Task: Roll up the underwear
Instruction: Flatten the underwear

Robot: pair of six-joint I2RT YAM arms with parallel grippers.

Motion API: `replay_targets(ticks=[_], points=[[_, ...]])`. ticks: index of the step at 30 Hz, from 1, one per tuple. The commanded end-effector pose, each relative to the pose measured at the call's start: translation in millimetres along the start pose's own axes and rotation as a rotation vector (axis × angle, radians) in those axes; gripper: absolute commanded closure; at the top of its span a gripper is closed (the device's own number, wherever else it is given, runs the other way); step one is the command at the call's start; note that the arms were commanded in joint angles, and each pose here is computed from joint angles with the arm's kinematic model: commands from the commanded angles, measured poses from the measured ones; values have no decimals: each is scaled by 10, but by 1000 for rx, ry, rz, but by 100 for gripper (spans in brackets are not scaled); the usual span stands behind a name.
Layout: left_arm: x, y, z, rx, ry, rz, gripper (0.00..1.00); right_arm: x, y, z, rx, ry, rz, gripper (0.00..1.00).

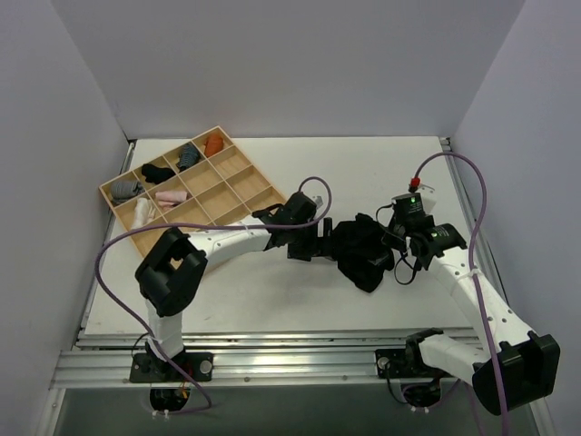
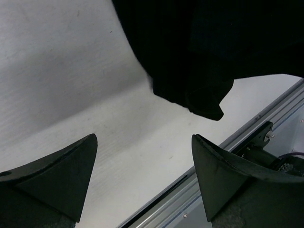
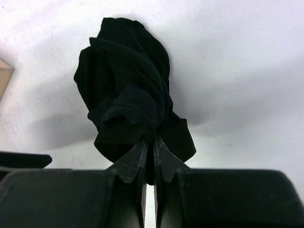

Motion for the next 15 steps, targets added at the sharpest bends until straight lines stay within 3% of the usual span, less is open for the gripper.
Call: replay_targets(ticks=[1, 15], points=[[87, -105, -332, 33, 101, -29, 11, -28, 39, -95, 9, 37, 5, 100], [508, 48, -556, 73, 145, 1, 11, -67, 39, -115, 37, 44, 17, 100]])
Point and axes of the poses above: each gripper's point midway between its finger pads, its own x axis out along the fingers, its own z axis along the line the jaws close on, y = z × x, the point moved 3 cm from there along -x, back along the fingers, and after that the axes turned 12 degrees about -x, right-handed, at the moved point
